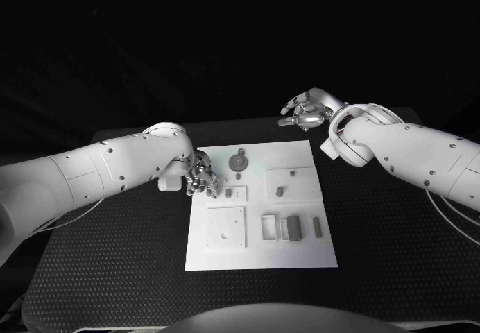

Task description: Assemble the parts on the task board

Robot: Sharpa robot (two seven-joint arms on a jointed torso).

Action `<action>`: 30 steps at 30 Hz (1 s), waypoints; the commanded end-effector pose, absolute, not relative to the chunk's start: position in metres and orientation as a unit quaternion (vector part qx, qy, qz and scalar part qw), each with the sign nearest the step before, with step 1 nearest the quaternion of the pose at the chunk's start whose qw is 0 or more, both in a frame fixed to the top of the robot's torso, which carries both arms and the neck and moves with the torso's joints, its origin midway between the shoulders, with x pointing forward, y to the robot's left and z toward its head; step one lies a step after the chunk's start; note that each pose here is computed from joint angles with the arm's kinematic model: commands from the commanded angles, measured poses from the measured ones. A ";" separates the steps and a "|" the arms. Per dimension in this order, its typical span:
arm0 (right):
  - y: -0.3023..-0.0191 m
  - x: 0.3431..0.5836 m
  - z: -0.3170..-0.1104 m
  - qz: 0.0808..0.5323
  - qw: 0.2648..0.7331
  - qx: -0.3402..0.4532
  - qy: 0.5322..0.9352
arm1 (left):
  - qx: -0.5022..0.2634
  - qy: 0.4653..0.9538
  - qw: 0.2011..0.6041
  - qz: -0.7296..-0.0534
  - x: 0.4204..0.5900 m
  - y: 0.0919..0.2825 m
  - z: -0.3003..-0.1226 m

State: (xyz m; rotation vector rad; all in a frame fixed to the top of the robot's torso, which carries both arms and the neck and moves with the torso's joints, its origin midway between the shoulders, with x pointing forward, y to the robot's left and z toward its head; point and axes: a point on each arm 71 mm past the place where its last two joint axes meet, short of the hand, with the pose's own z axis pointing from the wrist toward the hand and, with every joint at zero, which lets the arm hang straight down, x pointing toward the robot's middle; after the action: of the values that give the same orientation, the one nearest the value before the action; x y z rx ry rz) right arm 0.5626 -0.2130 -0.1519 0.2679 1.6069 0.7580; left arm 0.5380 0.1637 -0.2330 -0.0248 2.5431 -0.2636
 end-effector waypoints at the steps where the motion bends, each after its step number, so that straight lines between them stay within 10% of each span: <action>1: -0.211 0.562 -0.152 0.334 0.620 0.110 0.701 | -0.008 0.953 0.285 -0.101 0.537 0.162 -0.234; 30: -0.212 0.563 -0.152 0.334 0.620 0.111 0.702 | -0.013 0.945 0.309 -0.105 0.538 0.161 -0.233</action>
State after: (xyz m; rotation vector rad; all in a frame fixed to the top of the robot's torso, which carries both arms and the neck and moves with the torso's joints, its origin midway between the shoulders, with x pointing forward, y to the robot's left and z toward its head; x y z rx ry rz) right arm 0.5630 -0.2134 -0.1522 0.2687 1.6072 0.7565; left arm 0.5381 0.1630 -0.2335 -0.0385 2.5123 -0.2698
